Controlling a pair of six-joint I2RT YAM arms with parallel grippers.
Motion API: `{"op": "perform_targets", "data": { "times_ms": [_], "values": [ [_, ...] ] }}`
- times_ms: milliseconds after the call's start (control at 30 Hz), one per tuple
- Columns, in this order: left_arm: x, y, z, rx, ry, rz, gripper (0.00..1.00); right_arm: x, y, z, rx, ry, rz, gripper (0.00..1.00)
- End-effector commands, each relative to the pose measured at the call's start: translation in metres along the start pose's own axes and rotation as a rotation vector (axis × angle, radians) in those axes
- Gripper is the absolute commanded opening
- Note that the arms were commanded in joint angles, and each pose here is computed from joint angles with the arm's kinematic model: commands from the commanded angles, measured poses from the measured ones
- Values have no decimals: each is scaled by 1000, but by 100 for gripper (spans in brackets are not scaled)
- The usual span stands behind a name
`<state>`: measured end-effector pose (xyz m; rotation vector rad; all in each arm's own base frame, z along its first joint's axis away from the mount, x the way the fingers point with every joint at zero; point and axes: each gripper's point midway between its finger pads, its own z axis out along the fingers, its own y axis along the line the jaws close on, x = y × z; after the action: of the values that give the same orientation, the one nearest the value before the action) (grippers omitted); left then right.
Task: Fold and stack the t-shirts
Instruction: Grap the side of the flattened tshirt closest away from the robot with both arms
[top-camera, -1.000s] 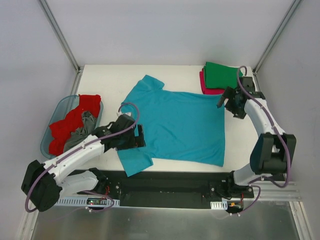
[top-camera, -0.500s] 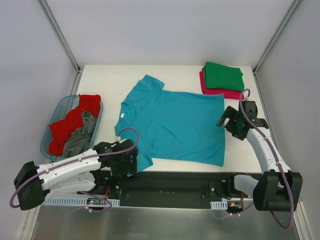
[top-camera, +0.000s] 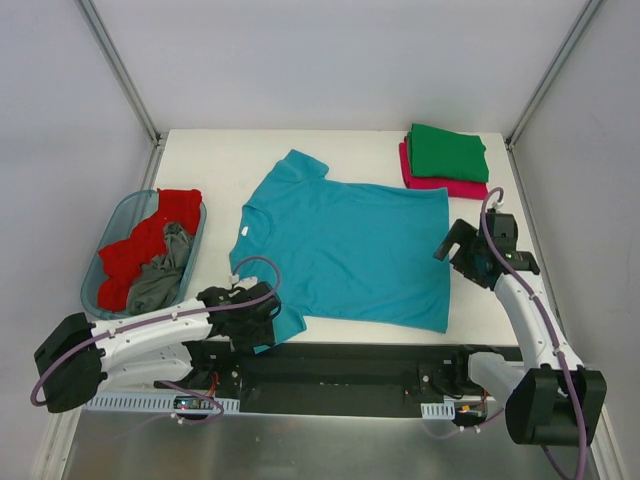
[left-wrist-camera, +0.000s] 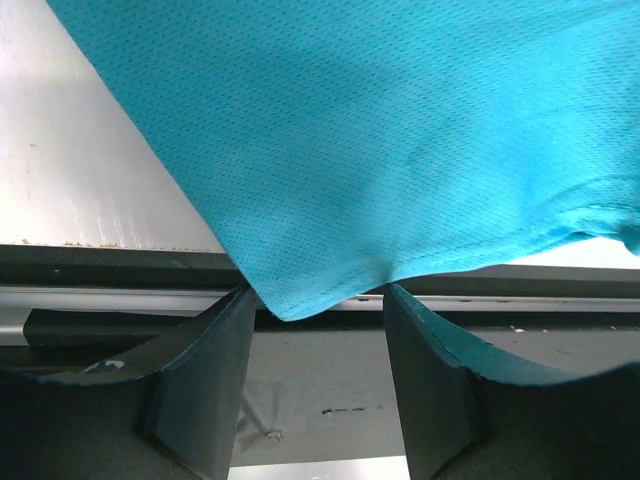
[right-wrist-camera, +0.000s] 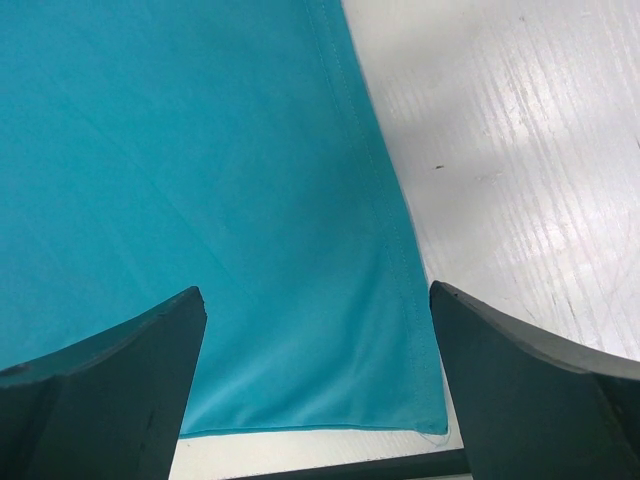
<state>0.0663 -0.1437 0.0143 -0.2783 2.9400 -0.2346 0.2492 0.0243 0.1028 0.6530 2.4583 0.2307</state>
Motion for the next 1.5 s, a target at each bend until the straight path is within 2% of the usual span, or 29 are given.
{"op": "perform_targets", "data": {
  "times_ms": [0, 67, 200, 333, 367, 600, 767, 900, 1100, 1233, 1333, 1467],
  "values": [
    [4, 5, 9, -42, 13, -11, 51, -8, 5, -8, -33, -52, -6, 96],
    [8, 8, 11, -56, 32, -20, 50, -8, 4, -10, -24, -55, -3, 96],
    [8, 12, 14, -78, 29, -29, 39, -9, 7, -16, -42, -66, 0, 96],
    [5, 5, 10, -53, 23, -22, 15, 1, 1, -23, -29, -40, 6, 96],
    [6, 4, 9, -42, 25, -21, 0, 6, -1, -25, -22, -30, 12, 96],
    [10, -9, -6, 95, 32, 7, 0, 58, -20, -38, -12, 64, 95, 96],
    [12, -11, -11, 139, 32, 12, 0, 93, -17, -32, -115, 89, 191, 97],
    [9, -16, -16, 171, 18, 23, 0, 114, -22, -24, -114, 140, 225, 97],
    [4, -25, -26, 228, -10, 29, 0, 128, -26, -12, -98, 184, 273, 99],
    [-2, -29, -32, 262, -43, 24, 0, 136, -31, -11, -79, 210, 288, 95],
    [-4, -29, -32, 269, -62, 11, 0, 138, -45, -15, -3, 197, 275, 96],
    [-9, -31, -36, 276, -87, 25, 0, 137, -43, -17, -18, 186, 280, 96]
  ]
}}
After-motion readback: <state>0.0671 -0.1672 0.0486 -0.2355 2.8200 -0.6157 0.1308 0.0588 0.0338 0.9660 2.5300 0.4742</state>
